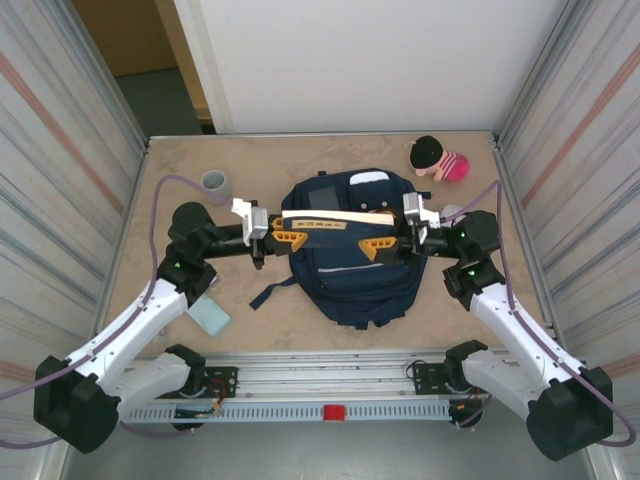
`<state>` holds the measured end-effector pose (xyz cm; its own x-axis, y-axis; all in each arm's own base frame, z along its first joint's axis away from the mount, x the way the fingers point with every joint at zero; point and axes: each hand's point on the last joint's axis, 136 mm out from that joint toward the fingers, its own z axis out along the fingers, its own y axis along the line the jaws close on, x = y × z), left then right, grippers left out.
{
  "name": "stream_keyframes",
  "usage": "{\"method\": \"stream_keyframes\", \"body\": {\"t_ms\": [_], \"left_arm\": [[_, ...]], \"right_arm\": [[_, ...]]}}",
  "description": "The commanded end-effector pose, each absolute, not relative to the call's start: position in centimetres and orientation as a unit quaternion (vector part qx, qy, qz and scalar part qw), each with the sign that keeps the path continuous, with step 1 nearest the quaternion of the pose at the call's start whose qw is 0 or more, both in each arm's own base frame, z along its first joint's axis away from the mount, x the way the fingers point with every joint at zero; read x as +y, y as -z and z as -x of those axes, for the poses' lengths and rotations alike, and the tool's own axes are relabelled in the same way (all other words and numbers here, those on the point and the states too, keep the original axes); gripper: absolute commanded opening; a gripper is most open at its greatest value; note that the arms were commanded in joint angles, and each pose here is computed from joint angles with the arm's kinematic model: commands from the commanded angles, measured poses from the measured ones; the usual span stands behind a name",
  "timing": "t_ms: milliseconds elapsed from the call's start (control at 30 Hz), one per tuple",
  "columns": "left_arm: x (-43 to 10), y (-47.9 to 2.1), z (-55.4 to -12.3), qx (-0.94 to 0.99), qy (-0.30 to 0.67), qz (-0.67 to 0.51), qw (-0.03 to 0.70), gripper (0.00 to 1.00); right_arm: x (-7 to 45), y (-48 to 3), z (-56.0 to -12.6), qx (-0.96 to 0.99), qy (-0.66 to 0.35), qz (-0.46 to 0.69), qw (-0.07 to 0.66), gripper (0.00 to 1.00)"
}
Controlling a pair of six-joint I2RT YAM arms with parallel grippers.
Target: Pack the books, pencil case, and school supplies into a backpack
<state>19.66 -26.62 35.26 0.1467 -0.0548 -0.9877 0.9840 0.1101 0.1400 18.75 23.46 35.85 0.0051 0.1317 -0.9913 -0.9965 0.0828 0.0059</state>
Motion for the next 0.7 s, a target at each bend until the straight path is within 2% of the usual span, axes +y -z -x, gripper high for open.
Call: {"method": "stream_keyframes", "body": {"t_ms": [0,33,100,167,233,333,433,533,667], "left_arm": [[-26.1,-37.3,-20.4,0.469,0.447,-0.465,0.603,0.11],[-26.0,-37.1,-20.9,0.486,0.444,-0.454,0.6,0.17],[-25.8,-36.6,-22.1,0.52,0.424,-0.436,0.6,0.41],[-25.2,-35.8,-23.1,0.548,0.388,-0.426,0.606,0.58],[-24.2,-35.2,-24.5,0.58,0.34,-0.401,0.622,0.69],[-23.5,-33.9,-25.4,0.609,0.268,-0.405,0.628,0.72],[-25.1,-31.3,-24.8,0.613,0.202,-0.472,0.601,0.74],[-28.2,-27.8,-23.7,0.608,0.168,-0.552,0.545,0.78],[-31.9,-23.2,-24.2,0.632,0.151,-0.596,0.472,0.81]], "right_arm": [[23.1,-36.9,-19.2,0.482,-0.509,0.437,0.564,0.0],[22.8,-36.9,-19.6,0.488,-0.508,0.431,0.563,0.0],[22.2,-36.9,-20.7,0.502,-0.505,0.414,0.567,0.0],[20.9,-37.1,-22.4,0.523,-0.488,0.378,0.588,0.0],[19.2,-37.1,-24.4,0.546,-0.465,0.325,0.616,0.0],[16.1,-36.9,-27.4,0.591,-0.437,0.214,0.644,0.0],[13.4,-35.4,-30.1,0.665,-0.403,0.091,0.622,0.0],[12.1,-34.2,-31.0,0.708,-0.375,0.04,0.597,0.0],[9.4,-32.3,-32.1,0.746,-0.329,-0.057,0.576,0.0]]}}
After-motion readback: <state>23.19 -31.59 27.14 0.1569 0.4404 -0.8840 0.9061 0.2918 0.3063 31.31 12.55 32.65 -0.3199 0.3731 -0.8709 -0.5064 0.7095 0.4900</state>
